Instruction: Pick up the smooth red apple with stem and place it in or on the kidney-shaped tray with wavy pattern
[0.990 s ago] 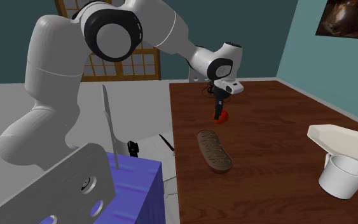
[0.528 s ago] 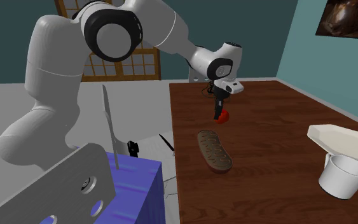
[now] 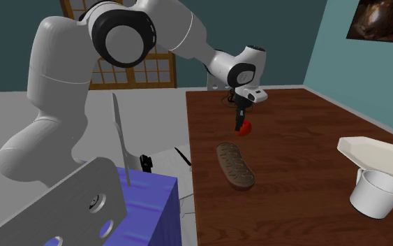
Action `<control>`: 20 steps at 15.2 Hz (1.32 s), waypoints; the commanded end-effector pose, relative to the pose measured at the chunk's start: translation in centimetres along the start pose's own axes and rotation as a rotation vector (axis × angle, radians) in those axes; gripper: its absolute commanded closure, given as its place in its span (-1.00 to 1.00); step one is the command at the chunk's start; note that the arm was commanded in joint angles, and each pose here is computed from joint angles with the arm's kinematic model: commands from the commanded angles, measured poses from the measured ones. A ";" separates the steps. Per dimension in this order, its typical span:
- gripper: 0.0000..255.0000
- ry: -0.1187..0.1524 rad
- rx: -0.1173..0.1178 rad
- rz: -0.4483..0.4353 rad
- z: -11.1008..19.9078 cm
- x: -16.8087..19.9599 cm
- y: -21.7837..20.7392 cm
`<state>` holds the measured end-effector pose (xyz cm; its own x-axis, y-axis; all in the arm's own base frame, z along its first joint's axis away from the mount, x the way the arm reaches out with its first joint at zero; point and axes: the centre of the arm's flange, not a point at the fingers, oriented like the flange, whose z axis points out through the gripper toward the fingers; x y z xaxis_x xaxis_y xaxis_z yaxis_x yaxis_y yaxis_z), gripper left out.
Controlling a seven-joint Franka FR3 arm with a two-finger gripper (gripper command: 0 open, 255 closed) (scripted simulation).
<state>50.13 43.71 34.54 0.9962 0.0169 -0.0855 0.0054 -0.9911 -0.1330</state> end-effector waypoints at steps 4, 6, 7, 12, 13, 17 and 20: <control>1.00 -0.001 -0.001 0.001 -2.3 -0.2 -0.3; 1.00 -0.001 -0.001 0.001 -3.4 -0.3 -0.4; 1.00 -0.001 -0.001 0.001 -3.9 -0.3 -0.5; 1.00 -0.001 -0.001 0.001 -6.5 -0.6 -0.9; 1.00 -0.001 -0.001 0.001 -7.0 -0.6 -0.9; 1.00 -0.001 -0.001 0.001 -9.1 -0.8 -1.2; 1.00 -0.001 -0.001 0.001 -10.7 -0.9 -1.4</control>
<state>50.27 43.56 44.74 0.9961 0.0162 -0.0862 0.0047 -0.9912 -0.1322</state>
